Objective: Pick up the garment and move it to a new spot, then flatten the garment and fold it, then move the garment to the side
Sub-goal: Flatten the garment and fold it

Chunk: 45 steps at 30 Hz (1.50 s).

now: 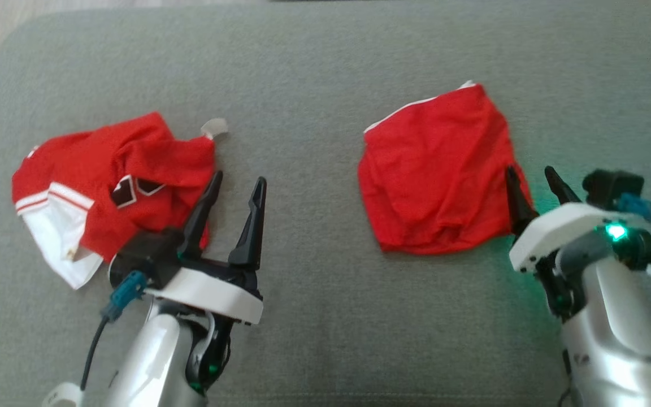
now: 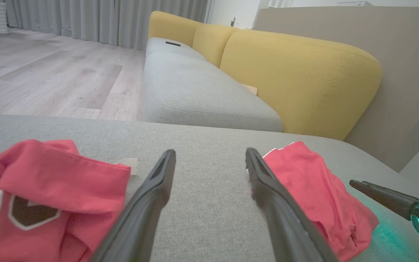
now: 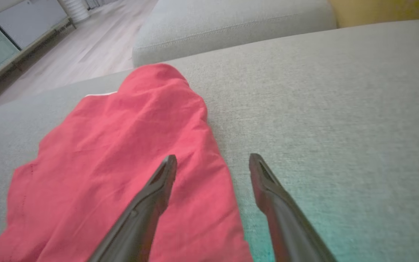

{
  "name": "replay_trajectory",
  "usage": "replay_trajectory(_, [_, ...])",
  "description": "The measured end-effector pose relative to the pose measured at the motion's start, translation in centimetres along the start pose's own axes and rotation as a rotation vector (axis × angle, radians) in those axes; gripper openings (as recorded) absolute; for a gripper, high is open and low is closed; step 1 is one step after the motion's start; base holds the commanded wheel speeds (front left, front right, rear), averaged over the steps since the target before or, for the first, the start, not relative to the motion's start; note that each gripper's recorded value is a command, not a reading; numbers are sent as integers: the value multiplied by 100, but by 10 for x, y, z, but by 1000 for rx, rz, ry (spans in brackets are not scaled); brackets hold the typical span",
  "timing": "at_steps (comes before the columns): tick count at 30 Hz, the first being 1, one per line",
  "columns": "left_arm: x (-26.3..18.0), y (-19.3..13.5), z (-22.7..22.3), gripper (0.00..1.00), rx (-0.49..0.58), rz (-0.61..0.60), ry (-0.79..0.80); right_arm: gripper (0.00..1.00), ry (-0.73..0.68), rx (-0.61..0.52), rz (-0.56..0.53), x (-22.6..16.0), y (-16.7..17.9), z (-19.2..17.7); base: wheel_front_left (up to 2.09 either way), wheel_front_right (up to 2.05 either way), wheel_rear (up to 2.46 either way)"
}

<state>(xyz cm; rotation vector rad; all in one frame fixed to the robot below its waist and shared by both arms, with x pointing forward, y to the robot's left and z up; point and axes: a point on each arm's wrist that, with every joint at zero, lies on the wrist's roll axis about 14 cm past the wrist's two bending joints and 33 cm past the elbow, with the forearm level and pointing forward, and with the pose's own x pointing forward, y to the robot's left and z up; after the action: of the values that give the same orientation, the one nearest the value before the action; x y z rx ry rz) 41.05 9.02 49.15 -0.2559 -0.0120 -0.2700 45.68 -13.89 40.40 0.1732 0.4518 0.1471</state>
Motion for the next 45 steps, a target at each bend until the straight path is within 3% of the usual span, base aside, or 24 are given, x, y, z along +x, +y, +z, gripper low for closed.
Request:
replay_trajectory(13, [0, 19, -11, 100, 5, 49, 32, 100, 168, -90, 51, 40, 14, -24, 0, 0, 0])
replay_trajectory(14, [0, 18, -11, 100, 4, 48, 33, 81, 173, -107, 60, 42, 17, -24, 0, 0, 0])
replay_trajectory(15, [1, 18, -12, 100, 4, 46, 34, 0, 173, -124, 69, 42, 19, -22, 0, 0, 0])
replay_trajectory(21, [6, 8, -14, 100, -1, 15, 36, 0, 139, -215, 63, 36, 5, -16, 0, 0, 0])
replay_trajectory(33, [20, -18, -22, 100, -17, -69, 49, 0, 130, -440, -177, -6, -130, 25, 0, 0, 0])
replay_trajectory(45, [40, -19, -35, 100, -15, -102, 68, 0, 135, -441, -417, -26, -230, 62, 0, 0, 0])
